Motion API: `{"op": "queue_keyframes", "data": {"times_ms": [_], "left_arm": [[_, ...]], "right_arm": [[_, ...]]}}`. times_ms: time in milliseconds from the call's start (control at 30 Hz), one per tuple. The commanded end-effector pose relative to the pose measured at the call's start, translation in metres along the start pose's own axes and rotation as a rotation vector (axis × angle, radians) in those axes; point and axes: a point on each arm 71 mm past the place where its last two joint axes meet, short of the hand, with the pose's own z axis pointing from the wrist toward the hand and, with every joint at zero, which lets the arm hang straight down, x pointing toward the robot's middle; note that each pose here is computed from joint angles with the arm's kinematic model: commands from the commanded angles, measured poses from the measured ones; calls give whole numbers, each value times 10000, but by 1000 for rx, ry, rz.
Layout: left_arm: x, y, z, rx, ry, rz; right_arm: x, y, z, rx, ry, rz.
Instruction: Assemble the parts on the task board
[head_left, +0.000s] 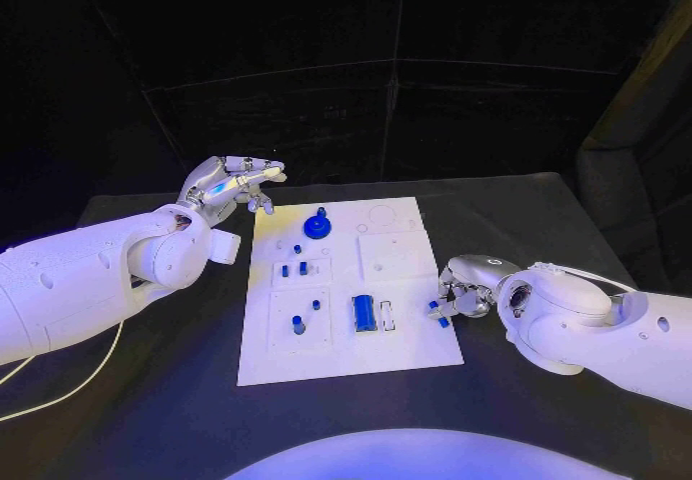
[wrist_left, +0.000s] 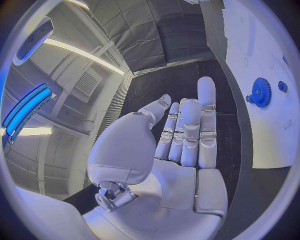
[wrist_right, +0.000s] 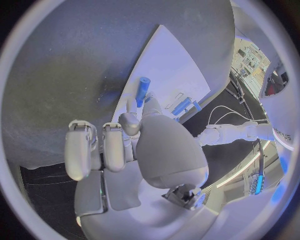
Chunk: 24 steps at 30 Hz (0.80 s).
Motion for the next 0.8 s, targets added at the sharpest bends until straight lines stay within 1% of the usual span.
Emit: {"op": "queue_keyframes", "data": {"times_ms": [33, 300, 367, 433, 500, 567, 700, 800], "left_arm": [[2, -9, 2, 4, 7, -6], [-2, -7, -1, 3, 7, -6], [-3, -7, -1, 2, 6, -6], [-3, -6, -1, 2, 7, -6], [-4, -4, -3, 1, 7, -7], [-6, 0, -4, 0, 6, -7], [-5, 5, -6, -2, 7, -7], [-6, 8, -7, -3, 6, -7]], "right_arm": [[35, 12, 12, -2, 18, -68], [99, 52, 28, 0, 55, -145], [104, 62, 29, 0, 54, -153], [96, 71, 27, 3, 37, -150], [76, 72, 16, 12, 9, -125], [64, 64, 5, 24, -7, -95], [49, 53, -27, 42, -22, -7], [19, 79, -56, 30, -62, 105]]}}
